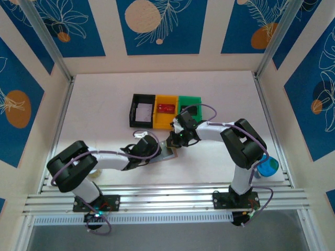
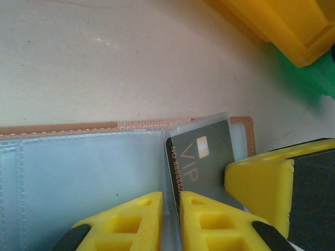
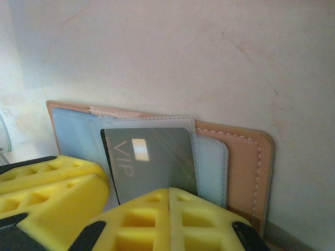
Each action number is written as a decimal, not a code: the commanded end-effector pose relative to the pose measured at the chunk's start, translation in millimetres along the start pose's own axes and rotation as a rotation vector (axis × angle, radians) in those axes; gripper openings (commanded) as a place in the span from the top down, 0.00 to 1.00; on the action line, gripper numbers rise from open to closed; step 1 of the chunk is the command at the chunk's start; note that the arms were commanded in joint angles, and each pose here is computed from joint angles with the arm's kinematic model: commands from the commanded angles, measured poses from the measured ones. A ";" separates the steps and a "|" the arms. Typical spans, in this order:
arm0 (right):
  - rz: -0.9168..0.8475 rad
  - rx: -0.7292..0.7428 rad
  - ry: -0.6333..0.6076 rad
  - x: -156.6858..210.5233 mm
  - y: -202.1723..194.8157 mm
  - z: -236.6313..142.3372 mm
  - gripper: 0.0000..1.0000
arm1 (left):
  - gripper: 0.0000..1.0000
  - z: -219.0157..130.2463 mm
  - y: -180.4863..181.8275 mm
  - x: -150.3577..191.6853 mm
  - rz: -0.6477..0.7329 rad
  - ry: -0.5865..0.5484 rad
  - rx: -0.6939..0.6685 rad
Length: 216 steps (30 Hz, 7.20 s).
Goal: Take the credit cards out of the card holder
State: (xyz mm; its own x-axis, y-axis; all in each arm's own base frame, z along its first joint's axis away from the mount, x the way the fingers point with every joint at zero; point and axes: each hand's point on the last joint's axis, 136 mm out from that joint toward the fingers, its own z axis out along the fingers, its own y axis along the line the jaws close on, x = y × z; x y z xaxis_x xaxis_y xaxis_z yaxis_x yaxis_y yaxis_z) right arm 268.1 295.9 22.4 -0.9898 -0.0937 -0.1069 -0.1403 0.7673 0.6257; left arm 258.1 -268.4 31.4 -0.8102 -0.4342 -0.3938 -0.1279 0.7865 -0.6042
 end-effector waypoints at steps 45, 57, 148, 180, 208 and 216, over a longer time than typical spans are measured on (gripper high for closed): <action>0.021 0.048 0.049 13.1 -13.1 7.3 1.00 | 0.83 8.0 -11.6 9.2 0.040 0.017 -0.062; 0.025 0.034 0.059 14.4 -11.3 9.6 1.00 | 0.84 10.6 -8.7 10.9 0.046 0.021 -0.081; 0.057 0.048 0.066 14.6 -23.7 8.4 1.00 | 0.81 -4.2 -4.9 -1.8 0.068 -0.039 -0.113; 0.073 0.048 0.082 15.9 -25.7 12.0 1.00 | 1.00 -22.5 -7.3 -14.9 0.013 -0.117 -0.049; -0.027 -0.046 0.015 9.1 1.5 -6.1 1.00 | 1.00 -58.4 -6.3 -28.6 0.048 -0.168 0.024; -0.140 -0.163 -0.056 9.0 31.7 -28.3 0.97 | 1.00 -85.3 -11.6 -31.5 0.125 -0.103 0.092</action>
State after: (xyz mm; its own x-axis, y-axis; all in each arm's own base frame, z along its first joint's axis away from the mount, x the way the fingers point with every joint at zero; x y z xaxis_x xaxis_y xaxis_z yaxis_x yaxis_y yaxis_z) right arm 256.1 293.4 43.2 -0.9785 -0.1198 -0.1679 -0.2032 0.6978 0.6868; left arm 244.7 -230.6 110.9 -0.7144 -0.4615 -0.5259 -0.0237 0.7671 -0.6411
